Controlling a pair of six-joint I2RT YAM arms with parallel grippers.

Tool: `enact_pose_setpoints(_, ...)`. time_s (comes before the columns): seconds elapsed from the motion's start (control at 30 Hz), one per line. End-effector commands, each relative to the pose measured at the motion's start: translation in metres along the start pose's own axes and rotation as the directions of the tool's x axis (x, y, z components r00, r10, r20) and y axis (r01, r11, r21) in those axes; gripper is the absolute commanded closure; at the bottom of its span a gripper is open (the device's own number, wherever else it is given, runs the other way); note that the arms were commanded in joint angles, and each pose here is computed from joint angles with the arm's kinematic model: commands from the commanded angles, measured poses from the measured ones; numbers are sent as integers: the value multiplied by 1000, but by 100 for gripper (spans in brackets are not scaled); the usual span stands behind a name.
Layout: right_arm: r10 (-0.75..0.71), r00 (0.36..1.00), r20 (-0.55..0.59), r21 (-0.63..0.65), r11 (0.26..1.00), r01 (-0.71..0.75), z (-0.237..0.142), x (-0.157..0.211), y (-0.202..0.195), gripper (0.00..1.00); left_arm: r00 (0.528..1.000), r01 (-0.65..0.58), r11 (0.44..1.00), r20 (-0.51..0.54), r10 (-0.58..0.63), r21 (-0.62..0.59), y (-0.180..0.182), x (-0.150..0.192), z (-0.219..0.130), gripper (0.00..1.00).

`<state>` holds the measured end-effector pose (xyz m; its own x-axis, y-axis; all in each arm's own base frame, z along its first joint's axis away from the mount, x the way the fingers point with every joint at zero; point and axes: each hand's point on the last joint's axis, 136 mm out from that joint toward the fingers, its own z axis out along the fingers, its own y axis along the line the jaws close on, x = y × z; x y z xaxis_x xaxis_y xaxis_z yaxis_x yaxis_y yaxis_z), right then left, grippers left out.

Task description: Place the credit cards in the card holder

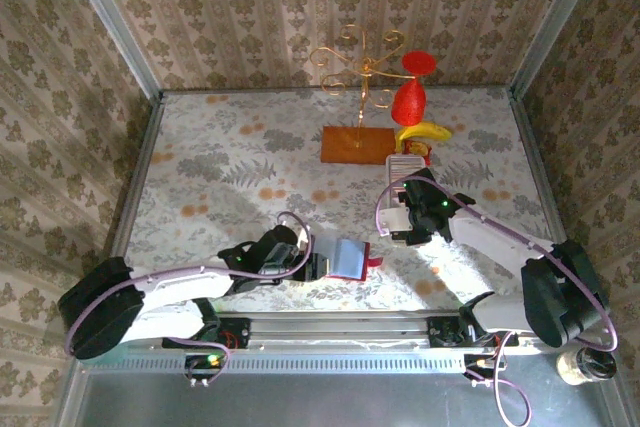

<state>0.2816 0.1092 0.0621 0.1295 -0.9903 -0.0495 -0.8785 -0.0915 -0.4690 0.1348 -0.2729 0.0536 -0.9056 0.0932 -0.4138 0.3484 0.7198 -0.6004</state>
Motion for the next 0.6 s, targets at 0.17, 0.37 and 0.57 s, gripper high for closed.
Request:
enact_pose_setpoints(0.17,-35,999,-26,20,999,36,-11,4,-11,44,999,19,999,45,-17,-40,9,-1,-12,45)
enact_pose_setpoints(0.37,-38,999,-21,23,999,38,-15,3,-10,55,997,1,997,71,4,-72,13,-6,-19,45)
enact_pose_setpoints(0.57,-38,999,-12,27,999,38,-18,2,-10,69,997,-12,996,74,19,-91,15,-10,-20,45)
